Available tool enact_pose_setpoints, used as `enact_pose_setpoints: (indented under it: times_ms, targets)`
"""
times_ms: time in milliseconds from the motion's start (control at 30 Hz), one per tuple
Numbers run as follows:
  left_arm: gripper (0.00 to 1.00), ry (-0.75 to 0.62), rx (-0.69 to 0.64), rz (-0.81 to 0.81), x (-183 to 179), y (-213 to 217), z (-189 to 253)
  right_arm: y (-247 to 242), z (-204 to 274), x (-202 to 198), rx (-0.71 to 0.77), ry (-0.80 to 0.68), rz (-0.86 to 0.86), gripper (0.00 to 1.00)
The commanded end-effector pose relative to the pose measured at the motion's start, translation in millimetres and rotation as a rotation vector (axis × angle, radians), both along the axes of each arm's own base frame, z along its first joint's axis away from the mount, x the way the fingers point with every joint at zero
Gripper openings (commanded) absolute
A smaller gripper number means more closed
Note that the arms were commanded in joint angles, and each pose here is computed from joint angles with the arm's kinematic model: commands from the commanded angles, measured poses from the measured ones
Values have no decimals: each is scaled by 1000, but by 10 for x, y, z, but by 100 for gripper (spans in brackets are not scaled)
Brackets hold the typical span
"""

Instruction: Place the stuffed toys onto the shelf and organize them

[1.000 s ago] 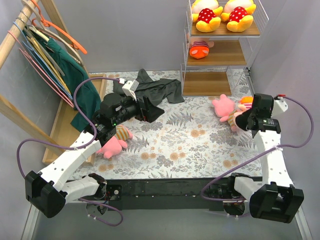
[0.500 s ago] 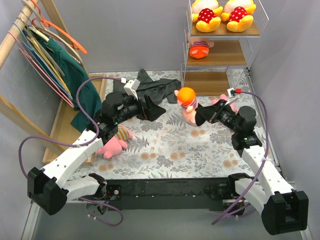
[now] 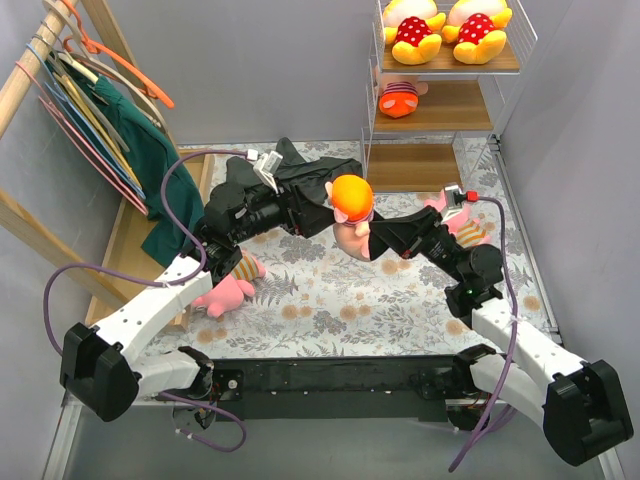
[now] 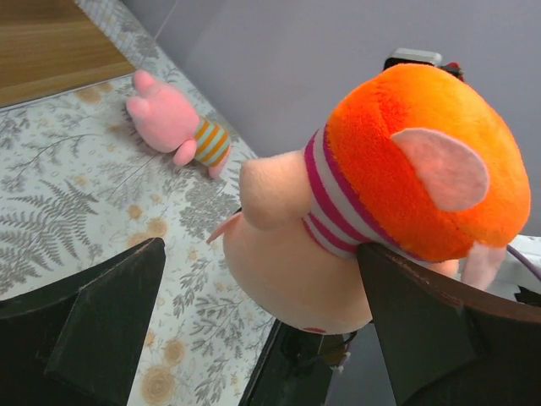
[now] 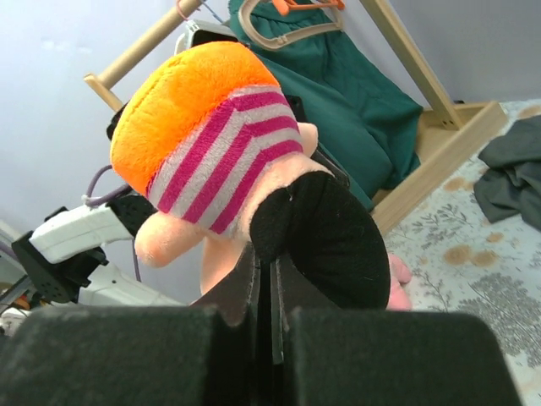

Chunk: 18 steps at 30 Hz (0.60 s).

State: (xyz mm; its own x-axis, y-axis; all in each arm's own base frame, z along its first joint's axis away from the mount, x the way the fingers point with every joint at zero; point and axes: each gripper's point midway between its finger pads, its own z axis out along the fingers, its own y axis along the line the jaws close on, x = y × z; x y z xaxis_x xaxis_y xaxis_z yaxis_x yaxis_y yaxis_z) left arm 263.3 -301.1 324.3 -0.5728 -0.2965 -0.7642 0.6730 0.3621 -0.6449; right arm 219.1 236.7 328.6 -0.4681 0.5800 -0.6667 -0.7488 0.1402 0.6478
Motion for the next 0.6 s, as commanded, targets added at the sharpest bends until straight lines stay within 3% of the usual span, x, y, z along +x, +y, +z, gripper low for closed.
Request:
enact_pose_setpoints:
  times_ms: [0,300,433,467,533,567]
  targets:
    - [98,-49,-88,-140,-231,-96,225,12,343,-202,105,-126,36,1]
    - [97,10,-106,-267,-384,-200,154,0,307,-160,159,-165,14,1]
    - [74,20,-100,-289,-399,-219,111,-4,235,-111,177,-161,5,1]
    - [53,21,-102,-294,-393,-229,109,19,216,-97,169,-150,12,1]
    - [34,30,-94,-307,-392,-246,87,66,151,-78,136,-143,25,14]
    - [19,43,-83,-306,-366,-262,72,82,143,-68,120,-144,27,30]
